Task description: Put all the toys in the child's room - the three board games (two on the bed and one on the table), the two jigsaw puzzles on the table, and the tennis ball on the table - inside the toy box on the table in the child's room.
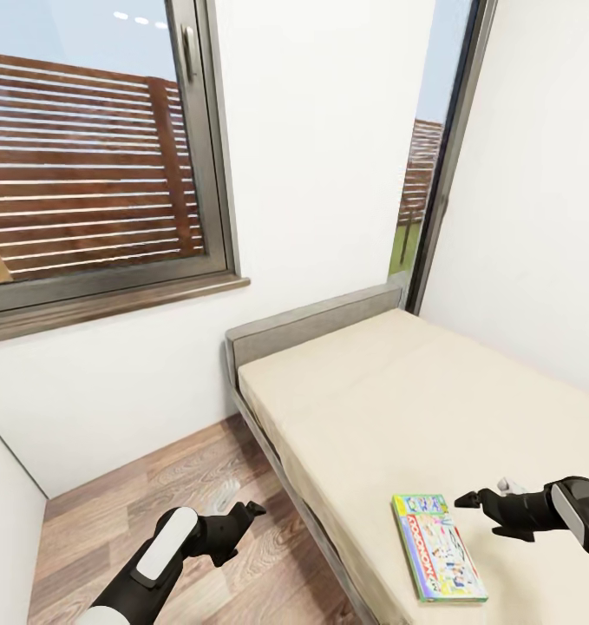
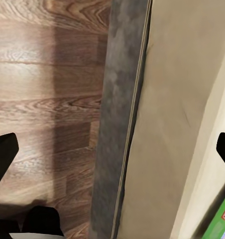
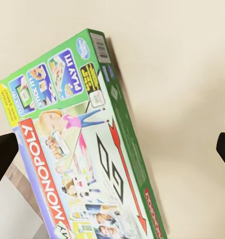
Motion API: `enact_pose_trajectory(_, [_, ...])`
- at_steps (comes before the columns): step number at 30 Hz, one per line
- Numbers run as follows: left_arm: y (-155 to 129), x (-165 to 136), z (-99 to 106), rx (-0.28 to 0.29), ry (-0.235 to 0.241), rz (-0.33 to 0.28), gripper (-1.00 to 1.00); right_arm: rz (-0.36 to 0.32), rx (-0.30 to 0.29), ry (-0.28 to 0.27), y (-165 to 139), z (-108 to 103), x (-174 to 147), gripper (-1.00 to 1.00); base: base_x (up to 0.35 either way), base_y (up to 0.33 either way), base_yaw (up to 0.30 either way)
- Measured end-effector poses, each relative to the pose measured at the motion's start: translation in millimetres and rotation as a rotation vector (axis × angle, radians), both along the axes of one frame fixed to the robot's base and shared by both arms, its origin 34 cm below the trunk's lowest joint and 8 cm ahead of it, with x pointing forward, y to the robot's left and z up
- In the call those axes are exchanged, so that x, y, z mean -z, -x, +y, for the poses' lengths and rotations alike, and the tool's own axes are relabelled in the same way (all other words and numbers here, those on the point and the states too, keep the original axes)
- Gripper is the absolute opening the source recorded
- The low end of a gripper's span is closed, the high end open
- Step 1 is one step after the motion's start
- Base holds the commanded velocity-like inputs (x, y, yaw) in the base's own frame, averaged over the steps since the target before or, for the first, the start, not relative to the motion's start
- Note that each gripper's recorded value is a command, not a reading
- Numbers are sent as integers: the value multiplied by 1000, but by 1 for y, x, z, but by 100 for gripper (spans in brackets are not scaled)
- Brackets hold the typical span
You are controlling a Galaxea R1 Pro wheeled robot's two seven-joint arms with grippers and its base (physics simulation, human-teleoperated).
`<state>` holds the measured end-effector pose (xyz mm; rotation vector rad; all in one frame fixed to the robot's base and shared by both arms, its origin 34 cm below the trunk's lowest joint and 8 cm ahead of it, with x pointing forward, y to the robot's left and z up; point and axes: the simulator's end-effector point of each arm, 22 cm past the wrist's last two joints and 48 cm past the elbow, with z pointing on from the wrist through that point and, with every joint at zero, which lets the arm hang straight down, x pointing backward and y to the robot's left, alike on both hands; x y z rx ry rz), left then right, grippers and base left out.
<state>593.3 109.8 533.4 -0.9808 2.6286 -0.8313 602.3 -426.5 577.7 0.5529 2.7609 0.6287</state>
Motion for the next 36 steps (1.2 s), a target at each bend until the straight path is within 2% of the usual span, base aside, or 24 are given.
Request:
enact_pose_trajectory(30, [0,0,0,2,-2,-1,100,0,-4,-18,1,7,2,100,0,0,0])
enact_pose_trajectory(36, [2,12,0,2,-2,-2,100,4,-3,-19,4,8,15,100,0,0,0])
